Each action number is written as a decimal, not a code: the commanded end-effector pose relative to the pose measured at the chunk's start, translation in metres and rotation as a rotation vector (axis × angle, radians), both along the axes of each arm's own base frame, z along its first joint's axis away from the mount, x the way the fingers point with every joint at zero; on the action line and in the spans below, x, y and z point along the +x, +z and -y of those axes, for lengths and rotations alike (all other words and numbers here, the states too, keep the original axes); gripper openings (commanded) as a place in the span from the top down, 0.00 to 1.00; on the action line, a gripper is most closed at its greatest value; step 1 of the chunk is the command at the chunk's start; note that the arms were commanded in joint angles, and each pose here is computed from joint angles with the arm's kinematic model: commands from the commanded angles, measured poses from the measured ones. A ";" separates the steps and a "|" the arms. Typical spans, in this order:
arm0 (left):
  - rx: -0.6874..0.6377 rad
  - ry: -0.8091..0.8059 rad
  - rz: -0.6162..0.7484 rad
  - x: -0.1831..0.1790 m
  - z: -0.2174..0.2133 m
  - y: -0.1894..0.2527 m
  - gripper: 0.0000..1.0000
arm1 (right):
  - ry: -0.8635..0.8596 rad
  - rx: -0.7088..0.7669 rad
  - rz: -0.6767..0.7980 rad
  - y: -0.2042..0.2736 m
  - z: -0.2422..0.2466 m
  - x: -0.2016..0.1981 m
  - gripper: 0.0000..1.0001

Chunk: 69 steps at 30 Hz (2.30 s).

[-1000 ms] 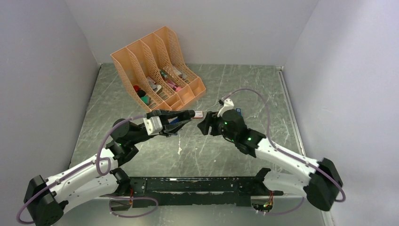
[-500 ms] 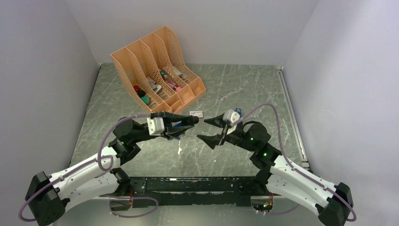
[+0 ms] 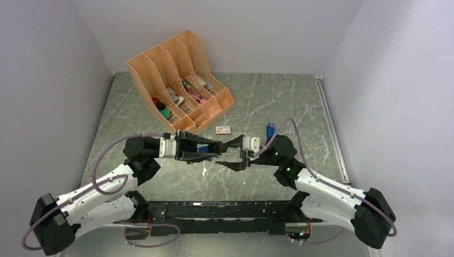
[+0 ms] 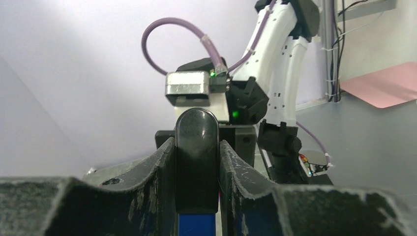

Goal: Load the staples into the stapler

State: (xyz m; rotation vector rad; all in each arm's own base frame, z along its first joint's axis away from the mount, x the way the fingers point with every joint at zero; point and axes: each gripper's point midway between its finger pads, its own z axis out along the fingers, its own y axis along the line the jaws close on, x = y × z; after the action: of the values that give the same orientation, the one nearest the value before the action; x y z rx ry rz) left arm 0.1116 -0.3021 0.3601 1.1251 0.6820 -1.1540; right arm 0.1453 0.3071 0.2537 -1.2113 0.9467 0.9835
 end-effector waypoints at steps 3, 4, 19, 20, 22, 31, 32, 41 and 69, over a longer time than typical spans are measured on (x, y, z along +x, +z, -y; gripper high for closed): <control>-0.119 -0.093 0.141 -0.024 -0.010 0.043 0.93 | 0.050 0.075 0.063 0.015 -0.009 -0.001 0.42; -0.120 -0.097 0.141 -0.024 -0.009 0.043 0.93 | 0.056 0.082 0.057 0.015 -0.010 -0.002 0.42; -0.140 -0.082 0.139 -0.017 -0.005 0.047 0.93 | 0.063 0.075 -0.021 -0.011 -0.028 0.013 0.51; -0.141 -0.084 0.141 -0.018 -0.005 0.048 0.93 | 0.057 0.069 -0.028 -0.014 -0.029 0.015 0.52; -0.142 -0.084 0.141 -0.018 -0.005 0.048 0.93 | 0.048 0.062 -0.036 -0.018 -0.030 0.018 0.54; -0.150 -0.074 0.136 -0.016 -0.006 0.049 0.93 | 0.042 0.054 -0.047 -0.025 -0.032 0.020 0.63; -0.150 -0.074 0.135 -0.016 -0.006 0.048 0.93 | 0.042 0.049 -0.048 -0.027 -0.032 0.020 0.66; -0.184 0.021 0.102 -0.005 -0.013 0.052 0.69 | -0.005 0.095 -0.131 -0.025 -0.020 0.026 1.00; -0.177 0.477 -0.018 0.062 -0.045 0.070 0.32 | -0.298 -0.328 -0.227 -0.075 0.019 0.064 1.00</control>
State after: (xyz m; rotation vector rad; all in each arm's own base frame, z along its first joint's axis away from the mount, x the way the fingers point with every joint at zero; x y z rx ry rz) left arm 0.1412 -0.2749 0.4166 0.9169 0.6799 -0.9177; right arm 0.1920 0.2874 0.1610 -1.1857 1.4785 0.8388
